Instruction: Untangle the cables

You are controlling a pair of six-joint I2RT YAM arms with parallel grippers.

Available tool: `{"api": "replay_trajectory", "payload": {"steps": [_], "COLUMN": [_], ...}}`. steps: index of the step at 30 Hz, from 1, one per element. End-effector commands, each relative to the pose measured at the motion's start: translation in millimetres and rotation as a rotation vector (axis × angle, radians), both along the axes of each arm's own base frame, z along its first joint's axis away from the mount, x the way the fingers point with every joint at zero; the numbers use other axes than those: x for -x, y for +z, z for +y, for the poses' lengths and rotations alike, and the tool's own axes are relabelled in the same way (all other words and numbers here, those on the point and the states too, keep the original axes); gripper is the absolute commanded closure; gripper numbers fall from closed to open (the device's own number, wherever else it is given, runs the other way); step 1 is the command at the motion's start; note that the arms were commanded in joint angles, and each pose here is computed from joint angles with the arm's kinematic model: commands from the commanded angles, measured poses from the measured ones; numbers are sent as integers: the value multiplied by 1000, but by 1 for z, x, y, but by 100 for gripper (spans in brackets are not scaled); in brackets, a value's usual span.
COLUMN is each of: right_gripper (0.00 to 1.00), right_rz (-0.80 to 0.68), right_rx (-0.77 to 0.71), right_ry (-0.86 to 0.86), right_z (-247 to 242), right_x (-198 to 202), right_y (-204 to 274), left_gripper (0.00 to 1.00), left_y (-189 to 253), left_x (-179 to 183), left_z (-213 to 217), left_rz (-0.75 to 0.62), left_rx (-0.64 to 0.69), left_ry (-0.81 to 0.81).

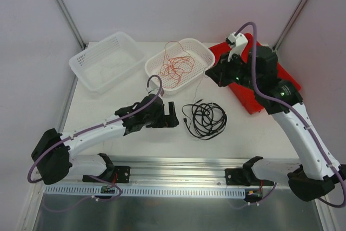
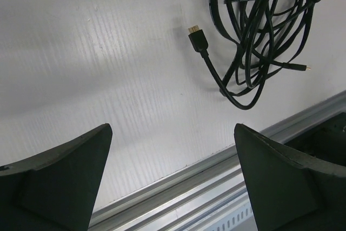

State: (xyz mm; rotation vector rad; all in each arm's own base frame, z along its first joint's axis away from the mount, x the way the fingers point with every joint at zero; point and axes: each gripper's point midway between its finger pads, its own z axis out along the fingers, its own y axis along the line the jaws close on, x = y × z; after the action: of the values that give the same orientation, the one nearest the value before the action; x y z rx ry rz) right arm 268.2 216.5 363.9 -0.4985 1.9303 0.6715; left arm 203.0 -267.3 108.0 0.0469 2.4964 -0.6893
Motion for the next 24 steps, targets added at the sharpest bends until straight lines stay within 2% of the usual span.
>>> {"api": "replay_trajectory", "payload": {"steps": [1, 9, 14, 18, 22, 24], "right_gripper": [99, 99, 99, 99, 99, 99], "right_rz": [-104, -358, -471, -477, -387, -338], "right_rx": [-85, -280, -368, -416, -442, -458], "right_ry": [74, 144, 159, 179, 211, 214], "right_z": [3, -1, -7, -4, 6, 10], "right_x": [21, 52, 66, 71, 71, 69], "right_y": [57, 168, 209, 213, 193, 177], "left_gripper": [3, 3, 1, 1, 2, 2], "left_y": [14, 40, 56, 77, 97, 96], "left_x": [-2, -2, -4, -5, -4, -5], "left_z": [5, 13, 18, 12, -5, -11], "left_rz": [-63, -161, -247, -332, -414, -428], "left_rx": [21, 53, 42, 90, 179, 181], "left_ry": [14, -3, -50, -106, -183, -212]}}
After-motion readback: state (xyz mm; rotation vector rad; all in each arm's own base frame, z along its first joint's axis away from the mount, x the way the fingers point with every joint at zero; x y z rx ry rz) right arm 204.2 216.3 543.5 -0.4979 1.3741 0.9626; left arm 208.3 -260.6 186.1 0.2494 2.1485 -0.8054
